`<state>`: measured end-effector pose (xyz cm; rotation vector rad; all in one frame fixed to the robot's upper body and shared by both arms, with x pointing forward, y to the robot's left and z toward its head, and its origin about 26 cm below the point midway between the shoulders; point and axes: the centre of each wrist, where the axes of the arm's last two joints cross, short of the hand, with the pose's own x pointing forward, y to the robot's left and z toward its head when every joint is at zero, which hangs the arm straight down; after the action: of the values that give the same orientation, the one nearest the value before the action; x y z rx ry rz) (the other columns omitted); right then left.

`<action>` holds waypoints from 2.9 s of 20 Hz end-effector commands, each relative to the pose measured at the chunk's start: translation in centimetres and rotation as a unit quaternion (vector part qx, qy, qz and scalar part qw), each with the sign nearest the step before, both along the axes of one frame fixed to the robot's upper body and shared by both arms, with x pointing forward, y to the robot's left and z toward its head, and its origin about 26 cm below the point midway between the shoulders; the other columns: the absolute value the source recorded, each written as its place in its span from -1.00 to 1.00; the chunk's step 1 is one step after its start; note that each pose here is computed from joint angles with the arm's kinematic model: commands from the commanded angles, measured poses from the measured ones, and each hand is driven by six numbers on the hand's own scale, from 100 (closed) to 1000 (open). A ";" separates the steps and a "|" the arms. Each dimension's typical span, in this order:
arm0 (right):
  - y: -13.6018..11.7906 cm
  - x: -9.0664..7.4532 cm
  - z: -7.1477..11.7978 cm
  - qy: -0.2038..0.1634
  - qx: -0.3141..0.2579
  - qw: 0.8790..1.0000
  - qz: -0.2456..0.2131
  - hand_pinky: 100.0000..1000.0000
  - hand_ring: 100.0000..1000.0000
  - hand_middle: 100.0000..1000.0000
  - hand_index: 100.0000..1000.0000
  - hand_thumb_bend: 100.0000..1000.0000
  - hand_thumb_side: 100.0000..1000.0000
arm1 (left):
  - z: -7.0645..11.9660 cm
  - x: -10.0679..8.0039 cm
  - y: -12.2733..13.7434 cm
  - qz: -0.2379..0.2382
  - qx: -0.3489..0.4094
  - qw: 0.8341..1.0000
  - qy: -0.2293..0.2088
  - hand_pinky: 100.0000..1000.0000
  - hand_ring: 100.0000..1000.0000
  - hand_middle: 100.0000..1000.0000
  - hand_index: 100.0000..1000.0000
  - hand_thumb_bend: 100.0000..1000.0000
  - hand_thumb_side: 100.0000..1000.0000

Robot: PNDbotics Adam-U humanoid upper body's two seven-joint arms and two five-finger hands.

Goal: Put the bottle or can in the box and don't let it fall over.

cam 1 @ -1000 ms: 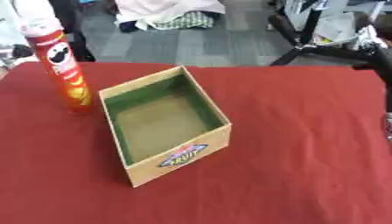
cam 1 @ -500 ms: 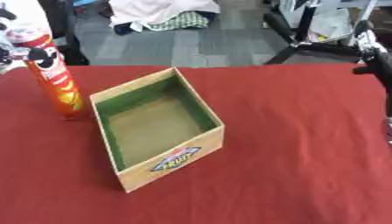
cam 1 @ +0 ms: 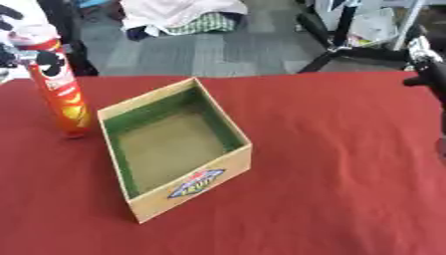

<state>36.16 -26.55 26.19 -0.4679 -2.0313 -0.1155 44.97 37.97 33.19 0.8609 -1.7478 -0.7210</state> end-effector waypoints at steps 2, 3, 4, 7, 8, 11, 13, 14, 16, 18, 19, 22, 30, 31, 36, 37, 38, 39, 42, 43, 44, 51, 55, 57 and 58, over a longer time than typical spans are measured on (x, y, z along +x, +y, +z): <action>-0.3 -0.2 1.2 -0.016 -0.010 1.000 0.001 -0.02 0.40 0.49 0.39 -0.60 -0.07 | 2.0 -0.5 0.5 0.018 0.021 0.999 -0.025 0.81 0.63 0.65 0.54 1.00 -0.27; -0.3 -0.2 1.2 -0.016 -0.010 1.000 0.000 -0.02 0.40 0.49 0.39 -0.60 -0.07 | 2.0 -0.5 0.6 0.023 0.026 0.999 -0.024 0.82 0.63 0.65 0.54 1.00 -0.26; -0.3 -0.2 1.2 -0.016 -0.010 1.000 0.000 -0.02 0.40 0.49 0.39 -0.60 -0.07 | 2.1 -0.5 0.6 0.028 0.030 0.999 -0.024 0.82 0.63 0.65 0.54 1.00 -0.26; -0.3 -0.2 1.1 -0.016 -0.010 1.000 -0.001 -0.02 0.40 0.49 0.39 -0.60 -0.07 | 2.1 -0.6 0.7 0.039 0.038 0.998 -0.022 0.81 0.63 0.65 0.55 1.00 -0.26; -0.4 -0.2 1.1 -0.015 -0.009 1.000 -0.001 -0.02 0.40 0.49 0.39 -0.60 -0.07 | 2.2 -0.6 0.8 0.042 0.041 0.998 -0.019 0.81 0.63 0.65 0.55 1.00 -0.25; -0.4 -0.2 1.0 -0.014 -0.009 1.000 -0.002 -0.02 0.40 0.49 0.39 -0.60 -0.07 | 2.3 -0.7 0.8 0.047 0.050 0.998 -0.013 0.81 0.63 0.65 0.56 1.00 -0.24; -0.5 -0.2 0.9 -0.014 -0.010 1.000 -0.003 -0.02 0.40 0.49 0.39 -0.60 -0.07 | 2.5 -0.7 0.8 0.049 0.053 0.997 -0.010 0.82 0.64 0.65 0.56 1.00 -0.23; -0.5 -0.2 1.0 -0.014 -0.010 1.000 -0.003 -0.02 0.40 0.49 0.39 -0.60 -0.07 | 2.6 -0.7 0.9 0.050 0.053 0.997 -0.011 0.82 0.64 0.66 0.56 1.00 -0.23; -0.4 -0.2 1.0 -0.015 -0.011 1.000 -0.001 -0.02 0.40 0.49 0.39 -0.61 -0.07 | 2.7 -0.8 1.0 0.052 0.049 0.997 -0.016 0.83 0.63 0.66 0.55 1.00 -0.20; -0.3 -0.2 1.2 -0.018 -0.011 1.000 0.001 -0.02 0.40 0.49 0.39 -0.61 -0.07 | 2.8 -0.8 1.1 0.054 0.045 0.997 -0.028 0.84 0.64 0.67 0.55 1.00 -0.14; -0.3 -0.2 1.2 -0.018 -0.012 1.000 0.001 -0.02 0.40 0.49 0.39 -0.60 -0.07 | 2.9 -0.8 1.1 0.057 0.045 0.997 -0.035 0.87 0.65 0.68 0.57 1.00 -0.04; -0.4 -0.2 1.2 -0.018 -0.013 1.000 -0.001 -0.02 0.40 0.48 0.39 -0.60 -0.07 | 2.9 -0.9 1.3 0.068 0.050 0.995 -0.057 0.88 0.65 0.66 0.56 1.00 0.02; -0.1 -0.2 1.6 -0.022 -0.015 1.000 0.004 -0.02 0.40 0.48 0.39 -0.59 -0.07 | 3.1 -0.5 1.4 0.081 0.044 0.993 -0.073 0.89 0.66 0.66 0.58 1.00 0.08; -0.1 -0.2 1.6 -0.023 -0.016 1.000 0.004 -0.02 0.40 0.48 0.39 -0.59 -0.07 | 3.1 -0.5 1.4 0.082 0.044 0.993 -0.072 0.90 0.66 0.66 0.58 1.00 0.09; -0.1 -0.2 1.8 -0.025 -0.017 1.000 0.005 -0.02 0.40 0.48 0.39 -0.59 -0.07 | 3.0 -0.4 1.7 0.089 0.047 0.992 -0.069 0.94 0.67 0.67 0.58 1.00 0.11; -0.1 -0.2 1.9 -0.025 -0.017 1.000 0.005 -0.02 0.40 0.48 0.40 -0.59 -0.07 | 3.0 -0.4 1.8 0.091 0.047 0.992 -0.068 0.94 0.67 0.67 0.58 1.00 0.10; -0.1 -0.2 1.9 -0.026 -0.017 1.000 0.006 -0.02 0.40 0.48 0.40 -0.59 -0.07 | 2.9 -0.3 1.8 0.091 0.047 0.992 -0.067 0.95 0.67 0.67 0.58 1.00 0.10; -0.1 -0.2 2.0 -0.026 -0.017 0.999 0.006 -0.02 0.40 0.48 0.40 -0.59 -0.07 | 2.9 -0.3 1.8 0.092 0.046 0.993 -0.065 0.95 0.67 0.67 0.58 1.00 0.10; 0.0 -0.2 2.1 -0.028 -0.017 0.999 0.008 -0.02 0.40 0.48 0.40 -0.58 -0.07 | 2.7 -0.2 2.0 0.093 0.044 0.993 -0.059 0.95 0.67 0.67 0.57 1.00 0.08; 0.0 -0.2 2.1 -0.028 -0.018 0.999 0.008 -0.01 0.40 0.48 0.40 -0.58 -0.07 | 2.6 -0.2 2.0 0.094 0.044 0.993 -0.056 0.95 0.67 0.66 0.56 1.00 0.08; 0.1 -0.2 2.1 -0.028 -0.018 0.999 0.009 -0.01 0.40 0.48 0.40 -0.58 -0.07 | 2.6 -0.2 2.1 0.096 0.044 0.993 -0.055 0.95 0.67 0.66 0.56 1.00 0.07; 0.1 -0.2 2.3 -0.031 -0.018 0.999 0.009 -0.01 0.39 0.48 0.40 -0.58 -0.07 | 2.5 -0.1 2.3 0.098 0.057 0.993 -0.035 0.92 0.67 0.66 0.55 1.00 0.04; 0.0 -0.2 2.3 -0.031 -0.018 0.999 0.008 -0.01 0.39 0.48 0.40 -0.58 -0.07 | 2.2 0.0 2.4 0.097 0.058 0.993 -0.023 0.92 0.67 0.66 0.54 1.00 0.02; 0.0 -0.2 2.3 -0.032 -0.018 0.999 0.007 -0.01 0.39 0.49 0.40 -0.58 -0.07 | 2.1 0.0 2.4 0.095 0.058 0.994 -0.017 0.92 0.67 0.66 0.54 1.00 0.02; 0.0 -0.2 2.3 -0.032 -0.018 0.999 0.007 -0.01 0.39 0.49 0.40 -0.58 -0.07 | 2.0 0.0 2.4 0.094 0.058 0.994 -0.015 0.91 0.67 0.66 0.54 1.00 0.01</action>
<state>36.23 -26.16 27.39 -0.4565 -2.0681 -0.0959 45.44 39.97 33.88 1.0835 -1.6233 -0.7022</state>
